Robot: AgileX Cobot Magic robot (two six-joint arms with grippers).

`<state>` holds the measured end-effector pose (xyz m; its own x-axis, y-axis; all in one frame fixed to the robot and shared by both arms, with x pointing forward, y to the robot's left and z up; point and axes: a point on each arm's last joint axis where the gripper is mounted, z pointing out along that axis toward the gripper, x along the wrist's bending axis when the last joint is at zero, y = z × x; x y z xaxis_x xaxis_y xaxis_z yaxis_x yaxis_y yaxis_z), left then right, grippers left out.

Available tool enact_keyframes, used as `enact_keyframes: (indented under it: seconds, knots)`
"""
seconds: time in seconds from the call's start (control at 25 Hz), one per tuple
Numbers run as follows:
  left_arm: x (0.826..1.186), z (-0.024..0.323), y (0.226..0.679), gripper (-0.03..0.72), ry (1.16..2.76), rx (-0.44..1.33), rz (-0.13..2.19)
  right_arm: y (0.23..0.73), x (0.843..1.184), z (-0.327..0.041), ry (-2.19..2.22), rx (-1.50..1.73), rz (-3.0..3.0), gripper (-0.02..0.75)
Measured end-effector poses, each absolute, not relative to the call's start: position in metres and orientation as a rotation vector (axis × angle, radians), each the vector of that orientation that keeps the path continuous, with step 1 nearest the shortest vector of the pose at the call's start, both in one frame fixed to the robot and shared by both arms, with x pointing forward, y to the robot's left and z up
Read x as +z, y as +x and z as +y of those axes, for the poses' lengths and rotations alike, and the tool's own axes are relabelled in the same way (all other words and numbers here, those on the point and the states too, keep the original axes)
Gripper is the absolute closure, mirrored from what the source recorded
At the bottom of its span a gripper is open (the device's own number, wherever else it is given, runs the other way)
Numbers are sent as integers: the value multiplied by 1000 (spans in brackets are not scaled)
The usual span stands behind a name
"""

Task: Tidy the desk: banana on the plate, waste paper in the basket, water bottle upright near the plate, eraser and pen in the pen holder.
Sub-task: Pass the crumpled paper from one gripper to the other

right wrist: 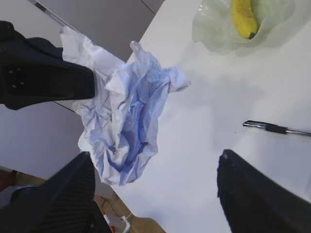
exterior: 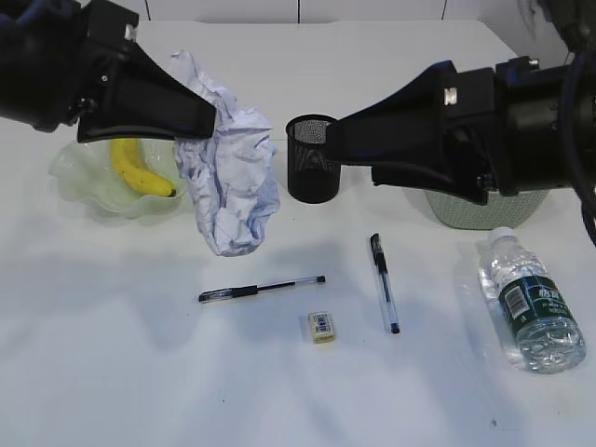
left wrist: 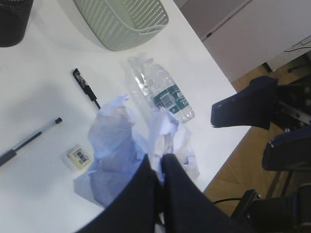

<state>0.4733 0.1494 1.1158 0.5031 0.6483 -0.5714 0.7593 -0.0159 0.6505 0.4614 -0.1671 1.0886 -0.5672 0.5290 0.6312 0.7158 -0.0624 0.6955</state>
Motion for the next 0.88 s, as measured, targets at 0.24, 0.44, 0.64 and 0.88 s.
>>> enact_keyframes:
  seconds: [0.24,0.44,0.64,0.88]
  knots:
    - [1116,149,473,706,1721,-136,1199,475,1092,-160,-1305,-1699,-2049,153]
    - [1116,149,473,706,1722,-137,1198,478,1089,-147,-1225,-1691,-2073,153]
    - [1116,149,473,706,1722,-137,1198,477,1083,-133,-1163,-1682,-2071,153]
    - [1116,149,473,706,1722,-137,1198,478,1082,-131,-1159,-1690,-2063,153]
